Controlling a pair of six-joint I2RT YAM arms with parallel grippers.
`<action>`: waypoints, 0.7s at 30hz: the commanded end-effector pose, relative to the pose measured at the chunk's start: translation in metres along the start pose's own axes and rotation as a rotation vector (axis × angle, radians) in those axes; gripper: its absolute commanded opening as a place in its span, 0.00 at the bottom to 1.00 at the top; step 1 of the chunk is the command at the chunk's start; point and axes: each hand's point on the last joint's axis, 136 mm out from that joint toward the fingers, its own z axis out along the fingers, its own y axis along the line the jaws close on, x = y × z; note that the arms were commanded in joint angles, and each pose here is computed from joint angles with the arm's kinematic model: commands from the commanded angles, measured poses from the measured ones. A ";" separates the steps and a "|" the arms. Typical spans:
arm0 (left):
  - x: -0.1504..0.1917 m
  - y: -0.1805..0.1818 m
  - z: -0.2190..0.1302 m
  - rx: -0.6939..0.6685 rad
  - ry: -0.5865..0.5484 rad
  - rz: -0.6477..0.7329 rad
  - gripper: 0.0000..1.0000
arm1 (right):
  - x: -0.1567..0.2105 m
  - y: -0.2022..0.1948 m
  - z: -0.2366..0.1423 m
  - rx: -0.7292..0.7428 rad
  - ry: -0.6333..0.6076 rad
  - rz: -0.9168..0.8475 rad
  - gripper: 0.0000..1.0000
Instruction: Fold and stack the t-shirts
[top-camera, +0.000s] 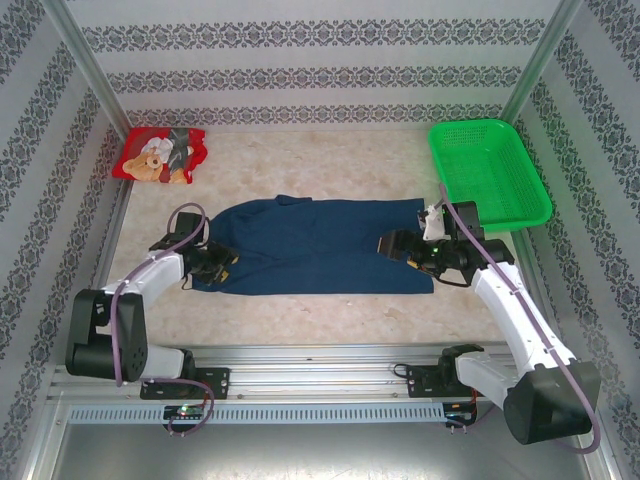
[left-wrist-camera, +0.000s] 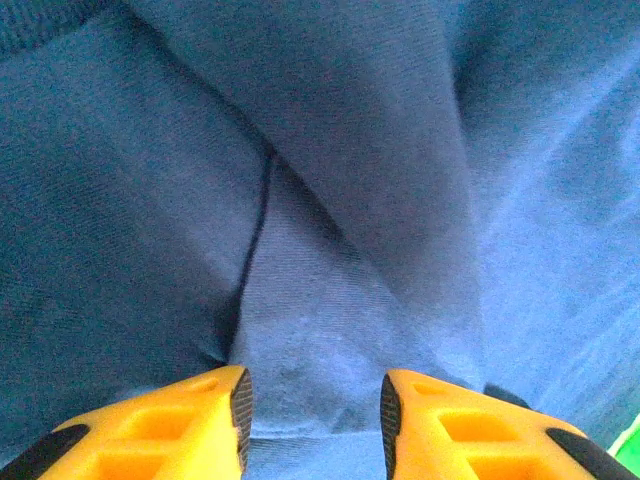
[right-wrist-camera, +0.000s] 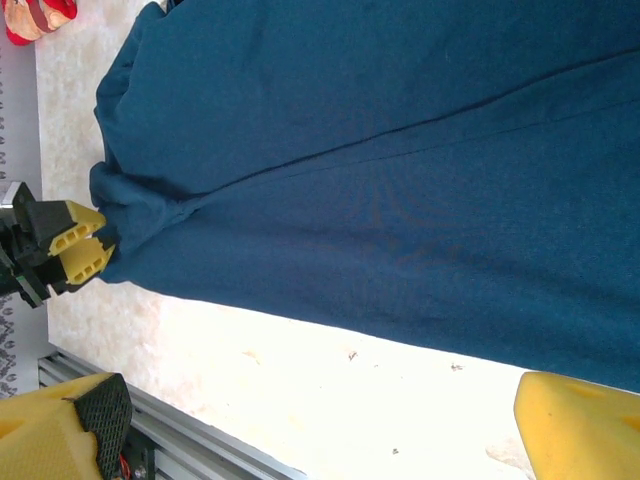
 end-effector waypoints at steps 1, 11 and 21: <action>0.001 -0.004 0.005 0.003 0.005 -0.012 0.40 | -0.009 0.013 -0.003 -0.027 -0.023 -0.039 0.98; 0.001 -0.001 0.021 -0.002 0.035 -0.043 0.38 | -0.015 0.015 0.002 -0.027 -0.014 -0.039 0.98; 0.009 0.000 0.009 -0.015 0.045 -0.027 0.38 | -0.017 0.016 0.003 -0.018 -0.012 -0.035 0.98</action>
